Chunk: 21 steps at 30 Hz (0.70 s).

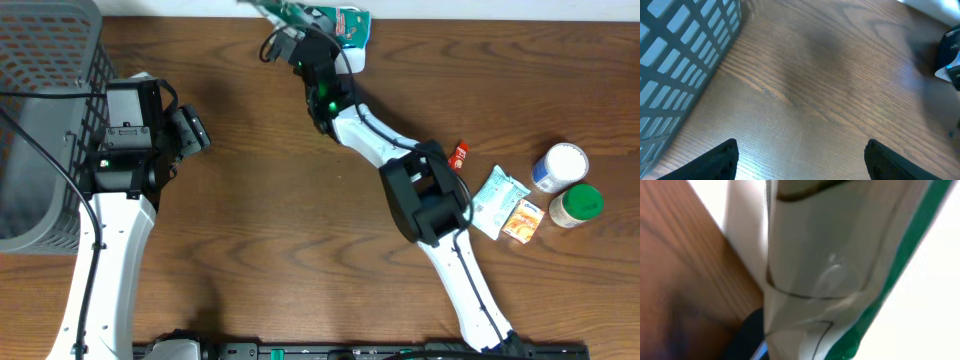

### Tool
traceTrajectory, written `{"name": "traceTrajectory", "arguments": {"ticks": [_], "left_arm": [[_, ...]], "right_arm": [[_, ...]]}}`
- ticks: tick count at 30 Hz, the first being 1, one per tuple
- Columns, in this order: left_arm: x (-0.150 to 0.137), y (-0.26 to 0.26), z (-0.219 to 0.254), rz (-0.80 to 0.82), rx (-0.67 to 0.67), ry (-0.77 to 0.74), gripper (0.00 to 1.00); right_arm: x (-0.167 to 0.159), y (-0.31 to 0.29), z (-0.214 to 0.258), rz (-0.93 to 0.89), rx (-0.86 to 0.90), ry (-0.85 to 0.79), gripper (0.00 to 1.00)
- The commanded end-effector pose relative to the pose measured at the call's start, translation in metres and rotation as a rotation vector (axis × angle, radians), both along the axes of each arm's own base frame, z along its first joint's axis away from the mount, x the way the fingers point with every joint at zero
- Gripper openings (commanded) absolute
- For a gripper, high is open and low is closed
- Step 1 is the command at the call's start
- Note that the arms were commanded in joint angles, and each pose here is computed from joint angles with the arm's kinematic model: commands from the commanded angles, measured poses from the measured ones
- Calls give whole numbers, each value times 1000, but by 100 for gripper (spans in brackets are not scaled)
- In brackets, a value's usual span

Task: Scan the item barcode
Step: 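Hold the gloves pack against the white scanner with the right gripper, then carry the gloves pack right and set it down beside the jars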

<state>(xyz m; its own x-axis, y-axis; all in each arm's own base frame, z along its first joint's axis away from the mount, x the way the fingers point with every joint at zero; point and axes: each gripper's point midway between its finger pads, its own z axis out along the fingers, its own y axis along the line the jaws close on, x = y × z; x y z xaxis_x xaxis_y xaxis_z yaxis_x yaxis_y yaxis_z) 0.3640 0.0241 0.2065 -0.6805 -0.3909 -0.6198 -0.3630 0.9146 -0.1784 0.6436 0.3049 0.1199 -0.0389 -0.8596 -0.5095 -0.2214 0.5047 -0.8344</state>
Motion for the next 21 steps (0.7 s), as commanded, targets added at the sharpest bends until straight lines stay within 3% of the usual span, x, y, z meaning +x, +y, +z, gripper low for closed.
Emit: {"name": "traceTrajectory", "arguments": {"ticks": [1,9,12,16,21], "left_arm": [[3,3,4,12,9,-8,81],[3,4,4,13,9,-8,81],[3,3,4,13,9,-8,81],[3,3,4,13,9,-8,81],[3,3,4,12,9,-8,81]], "right_arm": [[-11,-9,127,2,304,-78,1],[-66,-57,194,-90,492,140,1],[-92,-68,209,-20,503,256,1],[-127,-93,214,17,572,429,1],[-157,-154,194,-116,650,627,1]]}}
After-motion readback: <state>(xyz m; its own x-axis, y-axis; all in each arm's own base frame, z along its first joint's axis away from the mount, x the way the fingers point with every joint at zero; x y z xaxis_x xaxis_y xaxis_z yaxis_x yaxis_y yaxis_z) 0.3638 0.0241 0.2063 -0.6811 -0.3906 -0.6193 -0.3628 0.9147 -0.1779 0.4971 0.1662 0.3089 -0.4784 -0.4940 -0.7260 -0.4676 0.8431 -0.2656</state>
